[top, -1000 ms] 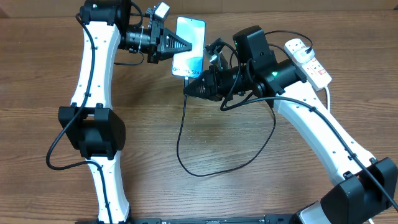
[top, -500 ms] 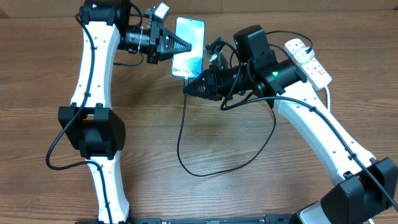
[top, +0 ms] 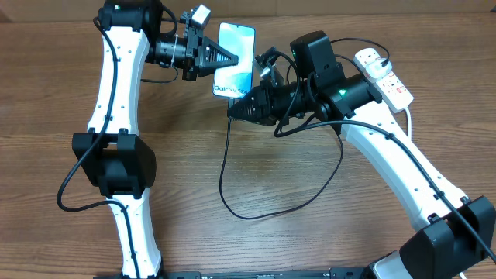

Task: Plug charger to phone and switch on socket
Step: 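Push the plug upward into the phone's port with the right gripper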

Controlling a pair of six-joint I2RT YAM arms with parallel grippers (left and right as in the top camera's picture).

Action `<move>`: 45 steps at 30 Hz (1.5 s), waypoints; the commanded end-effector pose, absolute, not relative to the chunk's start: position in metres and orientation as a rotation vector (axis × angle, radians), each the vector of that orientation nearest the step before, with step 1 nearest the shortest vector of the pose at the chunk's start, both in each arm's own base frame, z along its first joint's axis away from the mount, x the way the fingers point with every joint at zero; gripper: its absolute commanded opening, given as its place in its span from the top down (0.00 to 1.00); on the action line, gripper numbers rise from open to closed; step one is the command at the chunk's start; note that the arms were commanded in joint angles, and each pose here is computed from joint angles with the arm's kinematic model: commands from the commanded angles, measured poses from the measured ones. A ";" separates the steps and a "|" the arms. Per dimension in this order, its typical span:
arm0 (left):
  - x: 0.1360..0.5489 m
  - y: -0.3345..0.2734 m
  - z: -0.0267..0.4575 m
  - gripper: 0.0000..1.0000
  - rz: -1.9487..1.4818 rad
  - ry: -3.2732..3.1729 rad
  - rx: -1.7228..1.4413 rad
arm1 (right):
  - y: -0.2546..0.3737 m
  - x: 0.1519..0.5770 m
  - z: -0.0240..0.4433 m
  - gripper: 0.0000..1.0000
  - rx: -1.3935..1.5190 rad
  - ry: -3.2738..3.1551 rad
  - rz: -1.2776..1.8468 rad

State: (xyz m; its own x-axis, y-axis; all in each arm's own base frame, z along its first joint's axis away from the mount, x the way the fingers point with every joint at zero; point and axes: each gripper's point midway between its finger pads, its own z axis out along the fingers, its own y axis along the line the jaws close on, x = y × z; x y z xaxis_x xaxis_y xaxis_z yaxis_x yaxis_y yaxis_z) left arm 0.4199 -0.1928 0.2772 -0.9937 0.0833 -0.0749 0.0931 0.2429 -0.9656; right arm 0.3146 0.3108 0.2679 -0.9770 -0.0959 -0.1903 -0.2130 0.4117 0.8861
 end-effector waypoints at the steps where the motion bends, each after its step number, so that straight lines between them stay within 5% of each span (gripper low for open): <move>1: 0.415 -0.198 0.281 0.96 -1.925 2.453 0.227 | 0.307 0.338 0.266 0.96 -0.247 2.501 1.535; 24: 0.413 -0.202 0.277 0.96 -1.900 2.485 0.238 | 0.296 0.357 0.273 0.96 -0.221 2.434 1.544; 28: 0.416 -0.195 0.276 0.96 -1.891 2.485 0.214 | 0.300 0.348 0.279 0.84 -0.265 2.424 1.622; 32: 0.421 -0.184 0.277 0.96 -1.888 2.477 0.170 | 0.303 0.338 0.286 0.83 -0.281 2.431 1.720; 35: 0.425 -0.176 0.277 0.96 -1.885 2.474 0.130 | 0.302 0.330 0.285 0.69 -0.268 2.464 1.757; 45: 0.430 -0.174 0.291 0.96 -2.005 2.408 0.039 | 0.313 0.326 0.258 0.61 -0.139 2.604 1.578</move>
State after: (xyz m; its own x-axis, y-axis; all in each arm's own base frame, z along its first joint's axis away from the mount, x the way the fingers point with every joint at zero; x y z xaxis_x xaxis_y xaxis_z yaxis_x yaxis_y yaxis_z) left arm 0.4316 -0.1649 0.2710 -0.9994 0.0112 -0.0322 0.0341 0.2839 -0.9582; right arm 0.3226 0.3045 0.2608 -0.9919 -0.0506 -0.1164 -0.1268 0.4287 0.8945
